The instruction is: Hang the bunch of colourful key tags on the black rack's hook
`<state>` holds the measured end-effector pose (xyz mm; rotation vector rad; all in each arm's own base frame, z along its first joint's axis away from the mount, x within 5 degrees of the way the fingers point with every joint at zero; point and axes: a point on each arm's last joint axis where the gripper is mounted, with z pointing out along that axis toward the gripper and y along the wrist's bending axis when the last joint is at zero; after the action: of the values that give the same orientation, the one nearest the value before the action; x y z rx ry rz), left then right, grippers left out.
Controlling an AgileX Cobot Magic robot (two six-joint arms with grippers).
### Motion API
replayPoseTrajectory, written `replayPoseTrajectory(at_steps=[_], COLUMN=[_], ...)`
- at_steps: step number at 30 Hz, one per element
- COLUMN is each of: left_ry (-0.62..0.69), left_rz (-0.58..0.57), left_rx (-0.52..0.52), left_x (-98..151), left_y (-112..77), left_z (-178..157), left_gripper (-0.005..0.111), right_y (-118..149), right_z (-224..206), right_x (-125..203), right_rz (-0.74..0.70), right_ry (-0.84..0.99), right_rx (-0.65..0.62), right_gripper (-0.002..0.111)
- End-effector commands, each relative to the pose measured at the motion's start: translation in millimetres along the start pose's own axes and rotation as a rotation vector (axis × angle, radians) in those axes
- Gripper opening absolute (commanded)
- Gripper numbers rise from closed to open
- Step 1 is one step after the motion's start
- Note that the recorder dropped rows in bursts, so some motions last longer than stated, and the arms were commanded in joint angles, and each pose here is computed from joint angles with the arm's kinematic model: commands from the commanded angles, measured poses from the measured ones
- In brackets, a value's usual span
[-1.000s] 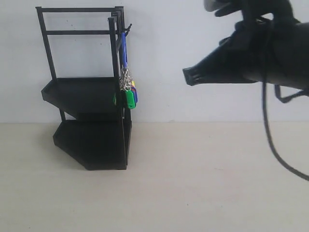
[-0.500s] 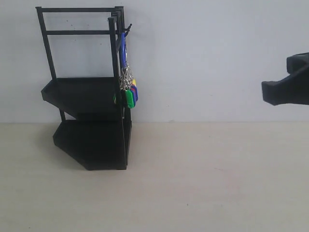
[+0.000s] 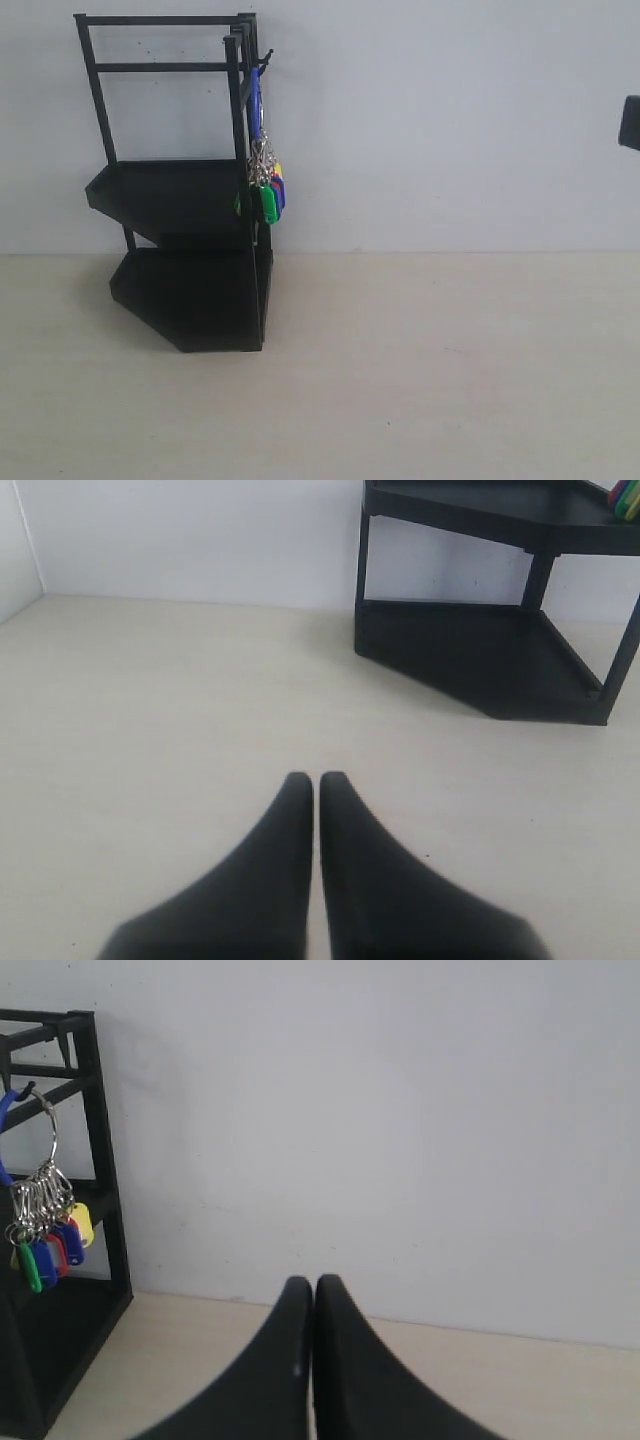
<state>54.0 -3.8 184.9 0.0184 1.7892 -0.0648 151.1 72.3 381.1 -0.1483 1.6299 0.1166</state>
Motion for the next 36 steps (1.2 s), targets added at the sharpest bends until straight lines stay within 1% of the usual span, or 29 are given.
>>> replayPoseTrajectory(at_steps=[1, 16, 26, 28, 30, 32, 34, 36], left_ry=[-0.01, -0.01, -0.01, -0.01, -0.01, -0.01, -0.01, -0.01], left_rz=[-0.002, -0.002, -0.002, -0.002, -0.002, -0.002, -0.002, -0.002], left_rx=[-0.003, -0.003, -0.003, -0.003, -0.003, -0.003, -0.003, -0.003], left_x=[-2, -2, -2, -2, -2, -2, -2, -2], left_y=[0.2, 0.2, 0.2, 0.2, 0.2, 0.2, 0.2, 0.2], left_z=[0, 0, 0, 0, 0, 0, 0, 0], left_gripper=[0.004, 0.004, 0.004, 0.004, 0.004, 0.004, 0.004, 0.004], right_y=[0, 0, -5, -8, -16, -26, -37, -45], right_z=[-1, -1, -3, -9, -19, -32, -51, -70], right_x=[0, 0, -1, 10, 28, 54, 76, 92], right_rz=[0.003, 0.003, 0.007, -0.005, -0.009, 0.035, 0.094, 0.106], right_ry=[-0.003, -0.003, -0.005, -0.006, -0.014, -0.017, -0.053, -0.119], right_rx=[-0.003, -0.001, 0.033, -0.002, -0.05, -0.068, -0.056, -0.003], right_gripper=[0.0, 0.0, 0.0, 0.0, 0.0, 0.0, 0.0, 0.0])
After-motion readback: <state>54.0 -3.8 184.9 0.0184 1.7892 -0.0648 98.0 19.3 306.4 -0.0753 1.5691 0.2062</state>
